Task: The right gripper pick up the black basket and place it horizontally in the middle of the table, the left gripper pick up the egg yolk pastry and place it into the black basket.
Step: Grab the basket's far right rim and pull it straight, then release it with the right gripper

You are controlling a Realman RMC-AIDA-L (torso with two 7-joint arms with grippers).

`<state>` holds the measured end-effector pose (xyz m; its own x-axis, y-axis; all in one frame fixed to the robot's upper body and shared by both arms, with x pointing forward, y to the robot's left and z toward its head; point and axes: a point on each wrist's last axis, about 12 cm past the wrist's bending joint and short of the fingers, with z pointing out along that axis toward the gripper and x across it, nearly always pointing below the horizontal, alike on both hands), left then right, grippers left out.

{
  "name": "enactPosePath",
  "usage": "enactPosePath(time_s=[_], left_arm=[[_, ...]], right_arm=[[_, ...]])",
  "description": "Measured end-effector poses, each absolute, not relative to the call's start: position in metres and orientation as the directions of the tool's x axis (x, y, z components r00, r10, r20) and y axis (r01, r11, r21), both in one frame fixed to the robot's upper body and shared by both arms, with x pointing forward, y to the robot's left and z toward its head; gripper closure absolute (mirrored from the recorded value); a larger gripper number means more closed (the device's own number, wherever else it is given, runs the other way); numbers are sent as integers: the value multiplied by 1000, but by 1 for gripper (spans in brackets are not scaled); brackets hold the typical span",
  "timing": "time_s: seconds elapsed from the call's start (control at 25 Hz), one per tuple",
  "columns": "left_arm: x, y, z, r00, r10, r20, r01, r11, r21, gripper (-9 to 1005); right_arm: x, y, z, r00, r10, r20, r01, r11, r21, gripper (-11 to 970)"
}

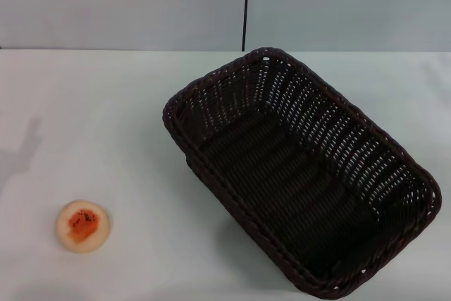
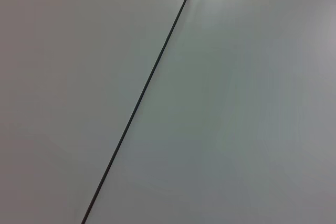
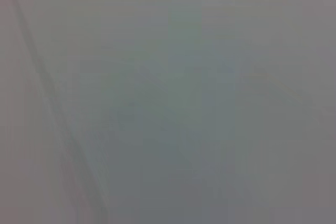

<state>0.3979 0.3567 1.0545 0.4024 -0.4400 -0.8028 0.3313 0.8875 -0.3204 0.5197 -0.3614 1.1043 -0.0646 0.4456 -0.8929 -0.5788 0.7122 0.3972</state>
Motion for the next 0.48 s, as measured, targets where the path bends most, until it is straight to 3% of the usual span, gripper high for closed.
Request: enactPosePath(time_s=[0.04,0.2,0.48], left_arm=[[398,357,1055,402,-440,-803,331,887,-320,181],[397,357,1054,400,-440,-804,331,887,-321,181],[395,357,1053,396,-439,-807,326,889,-323,181]], right_arm=[[520,-361,1104,-65,446,-893,-579,712,397,459],[538,-360,1141,-355,267,-896,-653,615,442,436],[557,-357,1195,-581,59,-812,-635,592,497,208]])
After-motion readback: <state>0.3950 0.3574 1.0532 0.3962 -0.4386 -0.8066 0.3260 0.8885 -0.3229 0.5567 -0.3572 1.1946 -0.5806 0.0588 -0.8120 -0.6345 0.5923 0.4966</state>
